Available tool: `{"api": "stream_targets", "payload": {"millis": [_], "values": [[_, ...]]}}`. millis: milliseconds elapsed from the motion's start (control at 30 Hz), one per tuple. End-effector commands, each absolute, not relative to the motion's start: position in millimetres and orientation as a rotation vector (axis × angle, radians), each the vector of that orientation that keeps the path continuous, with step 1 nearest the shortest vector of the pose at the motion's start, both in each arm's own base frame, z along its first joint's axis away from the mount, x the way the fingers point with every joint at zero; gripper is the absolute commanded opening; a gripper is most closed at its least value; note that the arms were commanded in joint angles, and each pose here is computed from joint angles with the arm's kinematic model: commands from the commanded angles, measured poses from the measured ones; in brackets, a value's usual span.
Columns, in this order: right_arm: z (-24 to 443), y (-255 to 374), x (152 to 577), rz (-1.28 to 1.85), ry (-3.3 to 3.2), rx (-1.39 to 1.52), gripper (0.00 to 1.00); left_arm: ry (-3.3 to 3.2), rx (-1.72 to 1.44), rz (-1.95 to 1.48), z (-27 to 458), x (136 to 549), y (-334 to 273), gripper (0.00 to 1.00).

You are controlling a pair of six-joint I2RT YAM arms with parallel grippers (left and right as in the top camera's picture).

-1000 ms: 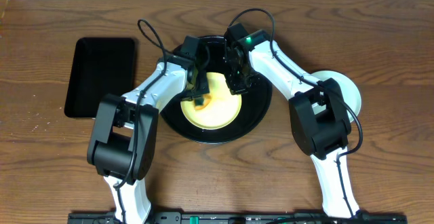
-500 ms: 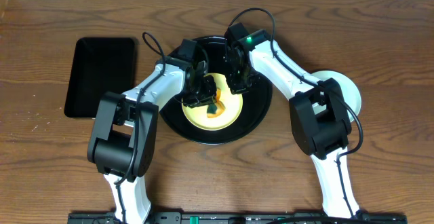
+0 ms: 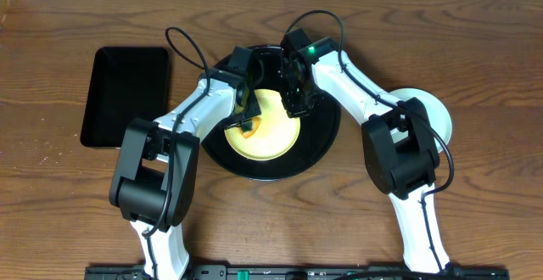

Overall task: Clean dirty plates on tray and stack at the side
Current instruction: 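Lower the sponge onto the yellow plate and scrub with the left gripper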

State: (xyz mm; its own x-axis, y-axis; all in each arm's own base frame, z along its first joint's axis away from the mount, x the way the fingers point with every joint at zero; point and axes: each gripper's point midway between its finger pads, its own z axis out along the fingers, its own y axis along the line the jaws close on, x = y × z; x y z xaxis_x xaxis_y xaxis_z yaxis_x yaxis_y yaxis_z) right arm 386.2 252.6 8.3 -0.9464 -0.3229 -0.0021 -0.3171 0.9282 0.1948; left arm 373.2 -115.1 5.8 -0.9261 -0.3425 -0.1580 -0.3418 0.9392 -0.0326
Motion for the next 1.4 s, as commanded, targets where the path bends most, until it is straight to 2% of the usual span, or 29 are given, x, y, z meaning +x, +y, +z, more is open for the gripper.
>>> {"api": "stream_targets", "payload": {"millis": [0,167,400,500,533,600,667,700,767,1067,1200,1267,1300,1333,1367], "values": [[5.1,248.1,382.5,-0.29,-3.042,0.489,0.02,2.935,-0.593,0.273,-0.7,359.8,-74.8,0.07],[5.1,248.5,383.2,-0.291,-3.046,0.479,0.02,2.914,-0.502,0.225,45.4,362.5,-77.2,0.07],[1.0,247.8,381.2,-0.29,-3.042,0.471,0.03,2.811,-0.22,-0.093,121.4,368.2,-106.4,0.08],[-1.3,252.1,379.8,-0.331,-3.036,0.466,0.08,2.746,-0.192,-0.117,146.6,367.0,-104.8,0.08],[-1.6,253.0,380.4,-0.338,-3.039,0.457,0.13,2.727,-0.195,-0.121,153.5,366.7,-103.4,0.07],[-1.6,254.3,382.8,-0.344,-3.05,0.433,0.35,2.706,-0.196,-0.13,161.0,366.1,-102.6,0.07],[-1.4,255.9,385.7,-0.352,-3.065,0.392,0.5,2.703,-0.196,-0.131,162.1,365.9,-102.5,0.07],[-1.4,256.4,386.6,-0.355,-3.07,0.371,0.56,2.706,-0.196,-0.131,161.2,365.8,-102.5,0.07],[-1.9,258.1,388.9,-0.362,-3.081,0.326,0.58,2.715,-0.196,-0.126,157.8,365.3,-102.5,0.08],[-15.8,259.4,378.7,-0.371,-3.059,0.291,0.52,2.74,-0.197,-0.113,148.1,362.9,-101.5,0.07],[-26.2,257.0,372.4,-0.368,-3.046,0.237,0.46,2.744,-0.197,-0.112,146.5,363.0,-101.8,0.07],[-26.8,256.5,372.5,-0.367,-3.046,0.222,0.34,2.745,-0.197,-0.111,146.0,363.2,-101.7,0.07],[-26.8,256.5,372.5,-0.368,-3.047,0.222,0.23,2.745,-0.197,-0.111,146.0,363.2,-101.7,0.07],[-26.8,256.5,372.5,-0.367,-3.046,0.216,0.01,2.745,-0.197,-0.111,146.0,363.2,-101.8,0.07],[-26.8,256.4,372.6,-0.367,-3.046,0.216,0.01,2.744,-0.197,-0.111,146.1,363.4,-101.7,0.07]]}}
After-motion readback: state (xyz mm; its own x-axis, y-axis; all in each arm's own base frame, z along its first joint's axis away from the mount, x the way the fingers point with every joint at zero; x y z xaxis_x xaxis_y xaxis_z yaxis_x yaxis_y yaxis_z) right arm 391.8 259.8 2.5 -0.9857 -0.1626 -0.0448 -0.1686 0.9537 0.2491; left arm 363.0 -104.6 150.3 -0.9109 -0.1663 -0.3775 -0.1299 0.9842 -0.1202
